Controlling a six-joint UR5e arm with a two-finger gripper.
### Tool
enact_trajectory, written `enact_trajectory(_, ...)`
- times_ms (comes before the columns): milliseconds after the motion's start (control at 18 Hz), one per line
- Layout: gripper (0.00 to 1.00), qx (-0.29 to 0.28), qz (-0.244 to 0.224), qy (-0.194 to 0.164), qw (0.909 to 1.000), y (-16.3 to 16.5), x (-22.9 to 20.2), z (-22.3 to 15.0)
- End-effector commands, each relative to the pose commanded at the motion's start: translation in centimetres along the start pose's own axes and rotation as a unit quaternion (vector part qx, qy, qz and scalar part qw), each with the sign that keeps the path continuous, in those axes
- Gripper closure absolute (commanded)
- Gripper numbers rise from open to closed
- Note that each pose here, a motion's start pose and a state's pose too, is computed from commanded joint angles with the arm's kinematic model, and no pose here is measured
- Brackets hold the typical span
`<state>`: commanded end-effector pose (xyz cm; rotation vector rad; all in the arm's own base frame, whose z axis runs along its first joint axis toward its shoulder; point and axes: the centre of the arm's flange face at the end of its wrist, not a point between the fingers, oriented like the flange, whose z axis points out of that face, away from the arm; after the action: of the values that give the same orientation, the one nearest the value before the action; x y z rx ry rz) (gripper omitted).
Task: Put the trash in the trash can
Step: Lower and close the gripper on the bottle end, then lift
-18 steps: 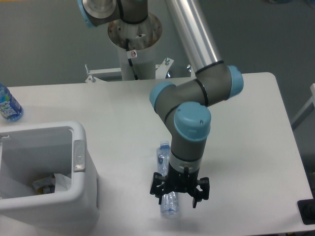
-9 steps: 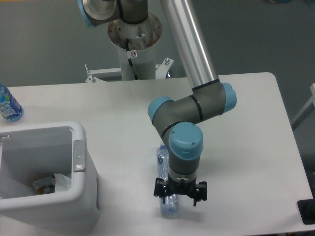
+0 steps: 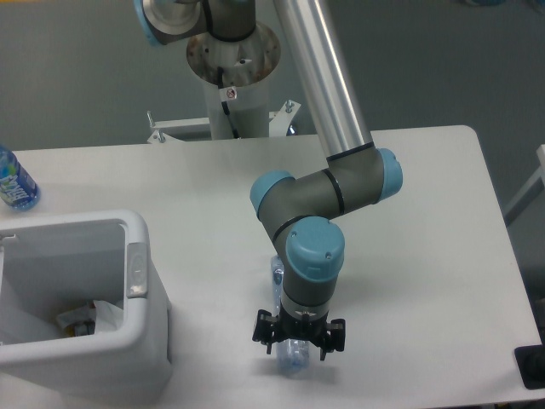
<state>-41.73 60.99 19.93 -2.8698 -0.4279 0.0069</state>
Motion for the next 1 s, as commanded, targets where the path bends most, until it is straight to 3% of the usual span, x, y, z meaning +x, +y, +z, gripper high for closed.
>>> enact_trajectory(389,0.05,-0.025,0.002,-0.022,0.9994,0.5,0.3,1.5)
enact_trajectory(611,0.19,-0.032,0.007,-0.027,0.9991,0.5,1.0,1.8)
enact_trajectory(778,0.36,-0.033,0.007,-0.027,0.9991,0.9,1.2,1.4)
enact_trajectory(1000,0.41,-0.030,0.009,-0.028,0.9991,0.9,1.3,0.9)
